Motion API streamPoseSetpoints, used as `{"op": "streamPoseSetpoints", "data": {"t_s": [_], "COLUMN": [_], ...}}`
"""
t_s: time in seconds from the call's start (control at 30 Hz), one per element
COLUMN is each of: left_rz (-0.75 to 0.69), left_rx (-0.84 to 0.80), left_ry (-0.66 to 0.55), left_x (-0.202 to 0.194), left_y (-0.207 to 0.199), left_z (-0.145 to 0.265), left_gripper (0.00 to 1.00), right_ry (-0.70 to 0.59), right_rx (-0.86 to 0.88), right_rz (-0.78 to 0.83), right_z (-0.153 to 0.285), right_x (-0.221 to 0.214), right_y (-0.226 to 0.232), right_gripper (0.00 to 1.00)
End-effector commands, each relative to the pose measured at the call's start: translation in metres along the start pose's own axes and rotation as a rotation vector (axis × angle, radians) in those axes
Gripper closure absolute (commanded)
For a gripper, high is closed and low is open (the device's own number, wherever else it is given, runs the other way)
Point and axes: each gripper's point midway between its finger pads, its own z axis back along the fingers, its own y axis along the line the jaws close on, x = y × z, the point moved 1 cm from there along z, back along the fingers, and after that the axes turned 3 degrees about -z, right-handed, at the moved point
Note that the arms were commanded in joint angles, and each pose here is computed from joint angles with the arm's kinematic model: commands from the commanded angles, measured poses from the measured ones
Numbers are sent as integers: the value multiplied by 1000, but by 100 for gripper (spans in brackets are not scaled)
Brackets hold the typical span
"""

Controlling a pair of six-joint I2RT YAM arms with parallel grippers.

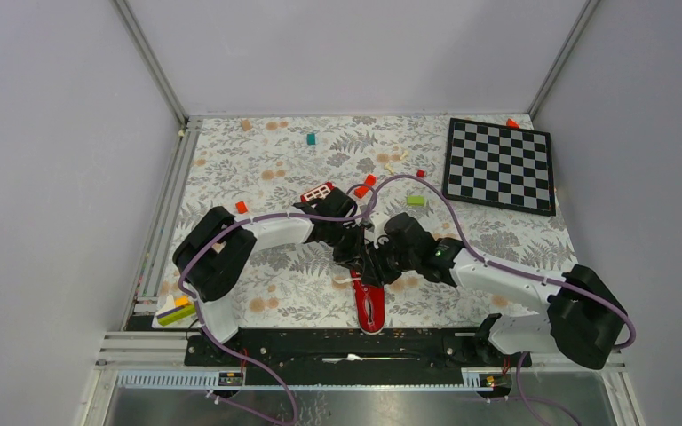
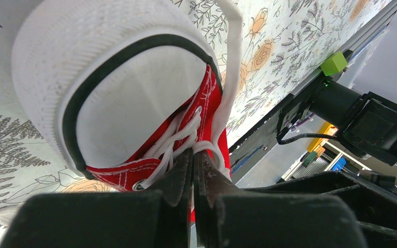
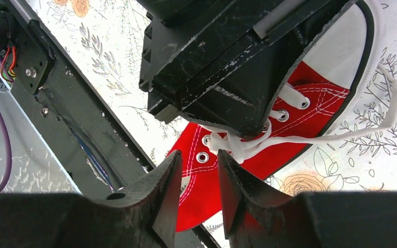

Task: Tie the shoes
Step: Cross the shoelace with the shoelace.

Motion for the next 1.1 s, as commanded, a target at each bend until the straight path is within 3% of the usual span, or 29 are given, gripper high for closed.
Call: {"op": "streamPoseSetpoints", "data": {"t_s": [0.0, 0.5, 0.87, 1.07], "left_rz": [-36, -34, -36, -36], "left_rx": [-5, -6, -8, -8], "left_ry": [-20, -16, -16, -16], "left_x": [8, 9, 8, 8], "left_y": [-4, -3, -4, -4], "left_z": [0, -1, -1, -1], "left_gripper": [100, 100, 100, 100], "right_ry": [-39, -35, -7, 5], "right_rx": [9, 11, 21, 9], "right_rz": [44, 86, 103, 120], "right_z": [-1, -4, -6, -7], "right_x": [19, 16, 12, 8], "right_y": [5, 1, 2, -2], "right_gripper": [61, 61, 75, 70]}}
